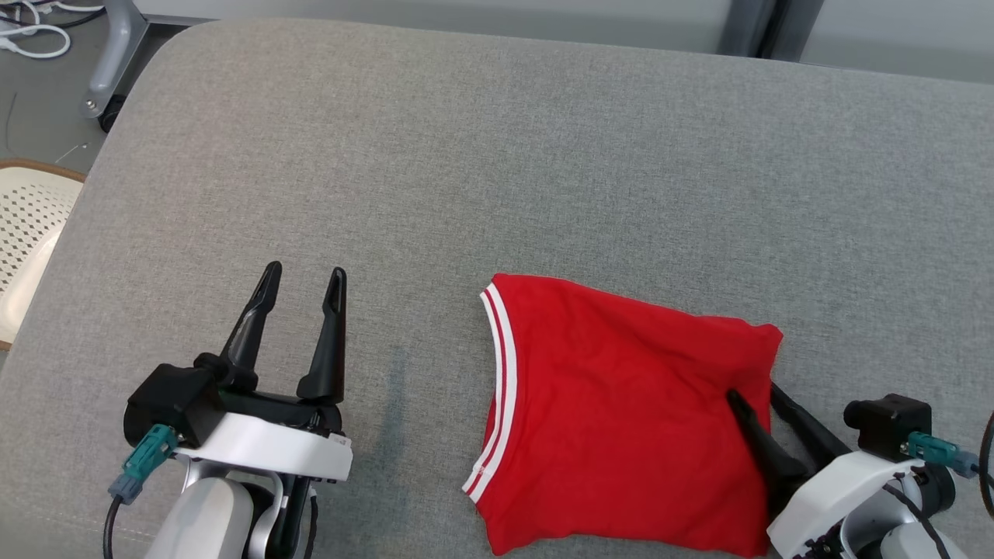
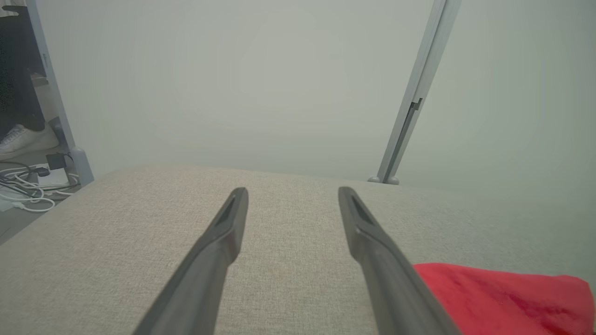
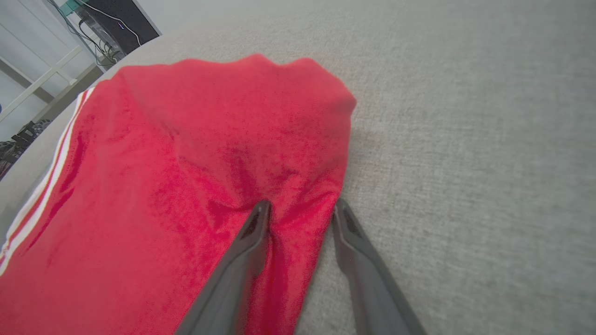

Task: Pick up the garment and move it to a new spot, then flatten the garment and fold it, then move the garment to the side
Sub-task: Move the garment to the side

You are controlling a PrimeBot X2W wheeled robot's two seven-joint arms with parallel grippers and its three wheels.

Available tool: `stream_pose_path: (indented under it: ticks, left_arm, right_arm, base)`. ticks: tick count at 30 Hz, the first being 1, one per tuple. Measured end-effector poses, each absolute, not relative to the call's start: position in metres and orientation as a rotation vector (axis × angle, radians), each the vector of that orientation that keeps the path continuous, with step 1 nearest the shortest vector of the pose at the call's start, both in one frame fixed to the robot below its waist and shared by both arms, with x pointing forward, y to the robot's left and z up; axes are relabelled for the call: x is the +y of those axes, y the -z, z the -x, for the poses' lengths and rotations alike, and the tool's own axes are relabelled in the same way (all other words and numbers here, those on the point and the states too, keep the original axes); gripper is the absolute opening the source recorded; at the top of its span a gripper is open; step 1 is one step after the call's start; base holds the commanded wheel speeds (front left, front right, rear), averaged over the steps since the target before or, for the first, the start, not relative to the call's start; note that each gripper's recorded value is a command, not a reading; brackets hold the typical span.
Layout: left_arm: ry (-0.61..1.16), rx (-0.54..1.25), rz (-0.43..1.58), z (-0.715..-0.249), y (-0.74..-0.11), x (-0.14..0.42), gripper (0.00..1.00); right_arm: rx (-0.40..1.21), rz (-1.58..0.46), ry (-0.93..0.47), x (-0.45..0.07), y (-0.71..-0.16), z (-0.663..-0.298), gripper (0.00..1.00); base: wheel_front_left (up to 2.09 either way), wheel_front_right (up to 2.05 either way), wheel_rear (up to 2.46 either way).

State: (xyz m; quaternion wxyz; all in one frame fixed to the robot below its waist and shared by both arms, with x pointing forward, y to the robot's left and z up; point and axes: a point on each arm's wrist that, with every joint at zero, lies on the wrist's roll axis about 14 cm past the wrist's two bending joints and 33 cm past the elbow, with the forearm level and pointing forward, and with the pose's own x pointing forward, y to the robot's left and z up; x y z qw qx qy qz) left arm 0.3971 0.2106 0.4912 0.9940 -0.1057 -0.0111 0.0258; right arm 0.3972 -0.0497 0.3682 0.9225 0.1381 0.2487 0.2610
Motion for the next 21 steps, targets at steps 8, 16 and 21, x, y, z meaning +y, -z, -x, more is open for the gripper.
stream_pose_path:
  ticks: [8,16,21]
  left_arm:
    - [-0.054,-0.038,0.209,-0.398,-0.494,0.213,1.0]
    - [-0.012,-0.053,0.198,-0.399,-0.499,0.203,1.0]
    - [0.035,-0.047,0.2,-0.399,-0.498,0.19,1.0]
  right_arm:
    - [0.513,-0.283,-0.553,-0.048,-0.367,-0.401,0.0]
    - [0.47,-0.233,-0.5,-0.078,-0.378,-0.396,0.0]
    - [0.435,-0.184,-0.44,-0.109,-0.39,-0.389,0.0]
  base:
    - [0.0,0.0,0.0]
    - [0.0,0.0,0.0]
    - [0.0,0.0,0.0]
